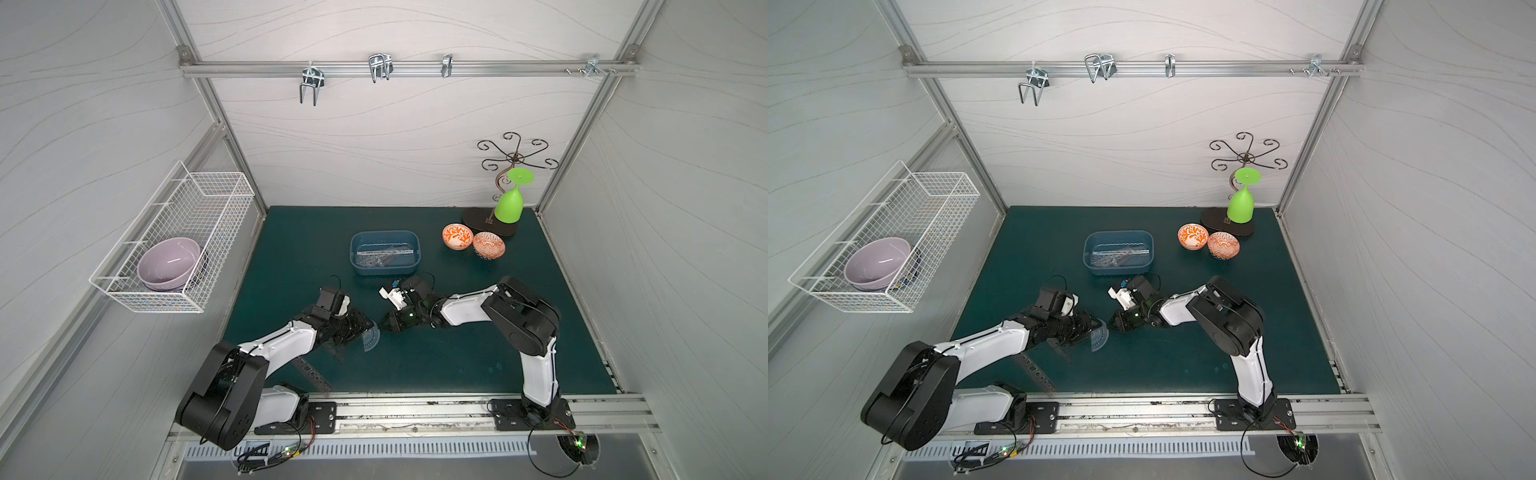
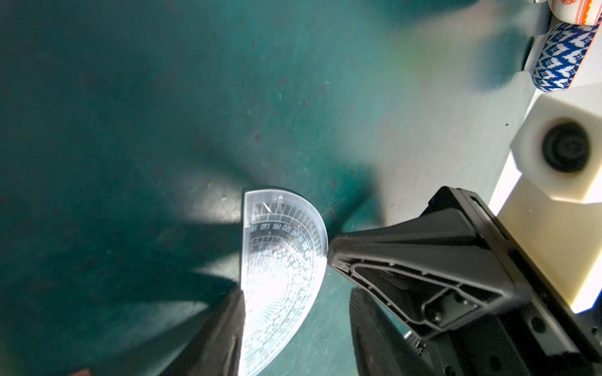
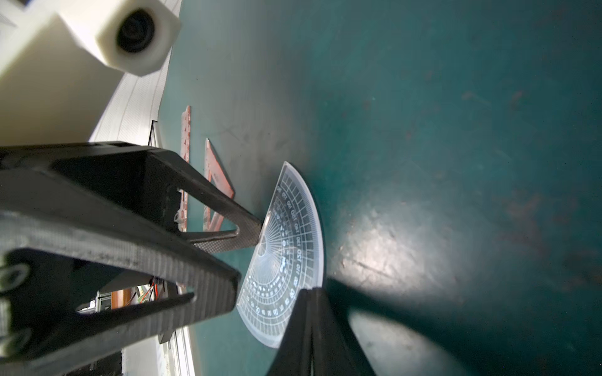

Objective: Put the scattered rulers into the storage box
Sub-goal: Pick up the ruler from the center of the board.

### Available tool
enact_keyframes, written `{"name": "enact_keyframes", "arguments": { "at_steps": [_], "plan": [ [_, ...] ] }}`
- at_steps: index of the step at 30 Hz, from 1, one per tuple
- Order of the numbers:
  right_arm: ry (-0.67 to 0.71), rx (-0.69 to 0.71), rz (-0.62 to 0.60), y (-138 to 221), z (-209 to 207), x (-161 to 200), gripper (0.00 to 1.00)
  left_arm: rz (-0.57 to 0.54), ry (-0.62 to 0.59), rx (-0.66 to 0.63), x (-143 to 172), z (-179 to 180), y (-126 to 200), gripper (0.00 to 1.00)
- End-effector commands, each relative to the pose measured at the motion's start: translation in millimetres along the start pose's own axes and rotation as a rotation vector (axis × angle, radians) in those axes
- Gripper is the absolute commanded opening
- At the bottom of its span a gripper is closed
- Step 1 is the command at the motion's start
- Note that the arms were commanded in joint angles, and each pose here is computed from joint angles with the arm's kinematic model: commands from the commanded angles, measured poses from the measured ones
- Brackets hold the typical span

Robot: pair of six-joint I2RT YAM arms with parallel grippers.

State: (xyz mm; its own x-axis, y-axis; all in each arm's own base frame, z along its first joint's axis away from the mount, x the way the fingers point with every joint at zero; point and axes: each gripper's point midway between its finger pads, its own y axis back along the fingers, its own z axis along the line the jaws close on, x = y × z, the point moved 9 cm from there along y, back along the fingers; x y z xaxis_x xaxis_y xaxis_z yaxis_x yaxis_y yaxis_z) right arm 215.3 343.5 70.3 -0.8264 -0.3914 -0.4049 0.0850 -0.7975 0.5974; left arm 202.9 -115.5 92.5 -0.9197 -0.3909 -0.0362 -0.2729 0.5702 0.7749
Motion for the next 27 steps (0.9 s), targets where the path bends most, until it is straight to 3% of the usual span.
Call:
{"name": "enact_keyframes", "arguments": {
  "at_steps": [1, 8, 14, 27],
  "plan": [
    [-0.151, 0.172, 0.181, -3.7, -31.8, 54.0, 0.09, 0.097, 0.032, -0.088, 17.4, 24.1, -17.8, 0.57],
    [-0.119, 0.069, 0.061, 29.2, -8.7, 11.8, 0.1, 0.048, -0.002, -0.108, 12.7, 17.1, 4.3, 0.57],
    [-0.077, -0.012, 0.027, 26.8, 13.5, -12.5, 0.09, 0.04, 0.003, -0.156, 13.2, 17.2, 14.3, 0.53],
    [-0.099, -0.015, 0.083, 2.6, 3.1, -6.0, 0.08, 0.058, 0.021, -0.171, 13.6, 22.9, 9.1, 0.52]
  ]
}}
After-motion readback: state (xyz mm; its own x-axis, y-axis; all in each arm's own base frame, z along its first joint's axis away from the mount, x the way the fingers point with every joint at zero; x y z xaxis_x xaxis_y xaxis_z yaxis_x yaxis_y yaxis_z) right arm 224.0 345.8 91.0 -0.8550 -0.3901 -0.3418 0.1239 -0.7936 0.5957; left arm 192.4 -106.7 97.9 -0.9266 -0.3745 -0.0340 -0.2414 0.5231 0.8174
